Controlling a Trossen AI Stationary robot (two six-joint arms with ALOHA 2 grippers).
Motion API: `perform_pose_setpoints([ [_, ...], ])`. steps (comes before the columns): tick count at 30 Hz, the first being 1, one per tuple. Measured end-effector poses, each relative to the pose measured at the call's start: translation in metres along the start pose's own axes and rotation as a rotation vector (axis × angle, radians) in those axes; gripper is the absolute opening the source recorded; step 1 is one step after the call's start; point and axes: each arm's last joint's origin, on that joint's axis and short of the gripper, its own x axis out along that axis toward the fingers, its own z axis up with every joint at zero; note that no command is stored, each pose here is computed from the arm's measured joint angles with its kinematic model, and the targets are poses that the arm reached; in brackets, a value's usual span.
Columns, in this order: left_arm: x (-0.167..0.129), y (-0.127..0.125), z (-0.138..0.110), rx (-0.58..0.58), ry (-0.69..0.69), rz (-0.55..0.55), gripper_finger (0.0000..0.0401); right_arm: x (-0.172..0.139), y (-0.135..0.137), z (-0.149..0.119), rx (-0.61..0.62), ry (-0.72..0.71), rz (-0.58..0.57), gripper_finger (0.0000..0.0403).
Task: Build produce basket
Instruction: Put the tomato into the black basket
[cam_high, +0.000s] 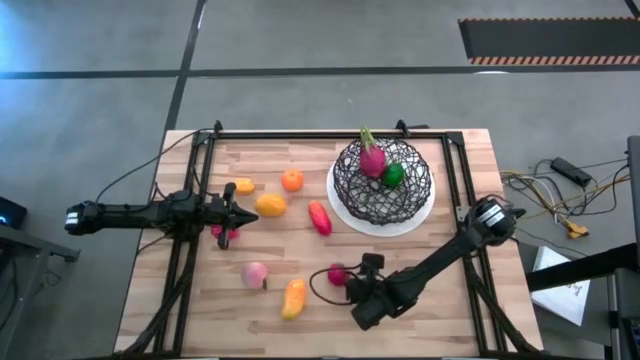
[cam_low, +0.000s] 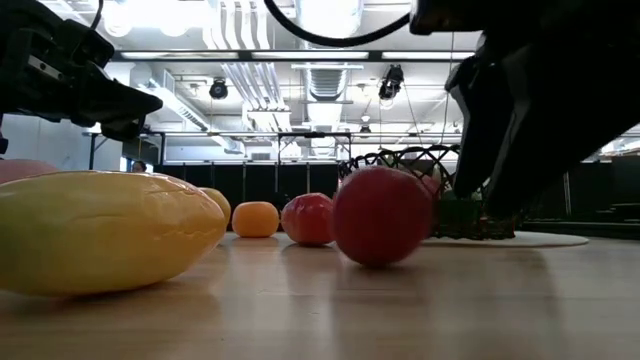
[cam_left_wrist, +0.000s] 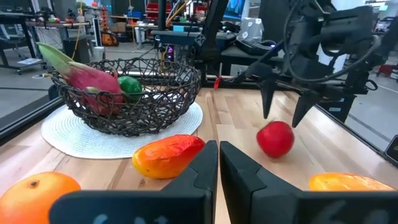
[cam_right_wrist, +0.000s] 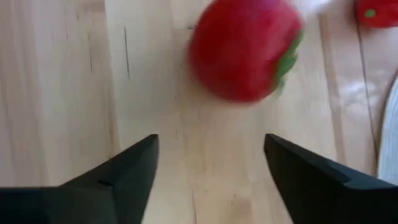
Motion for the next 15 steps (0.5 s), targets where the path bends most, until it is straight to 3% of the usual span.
perform_pose_setpoints([
  [8, 0.0, 0.0, 0.0, 0.0, -0.002, 0.0, 0.0001, 0.005, -0.003, 0.003, 0.04, -0.024, -0.023, 0.0186],
  [12, 0.0, 0.0, 0.0, 0.0, 0.0, 0.0, 0.0001, 0.017, -0.015, 0.009, 0.16, -0.028, -0.038, 0.0188],
  [15, 0.0, 0.0, 0.0, 0.0, 0.001, 0.0, 0.0001, 0.026, -0.022, 0.016, 0.229, -0.055, -0.031, 0.0215],
])
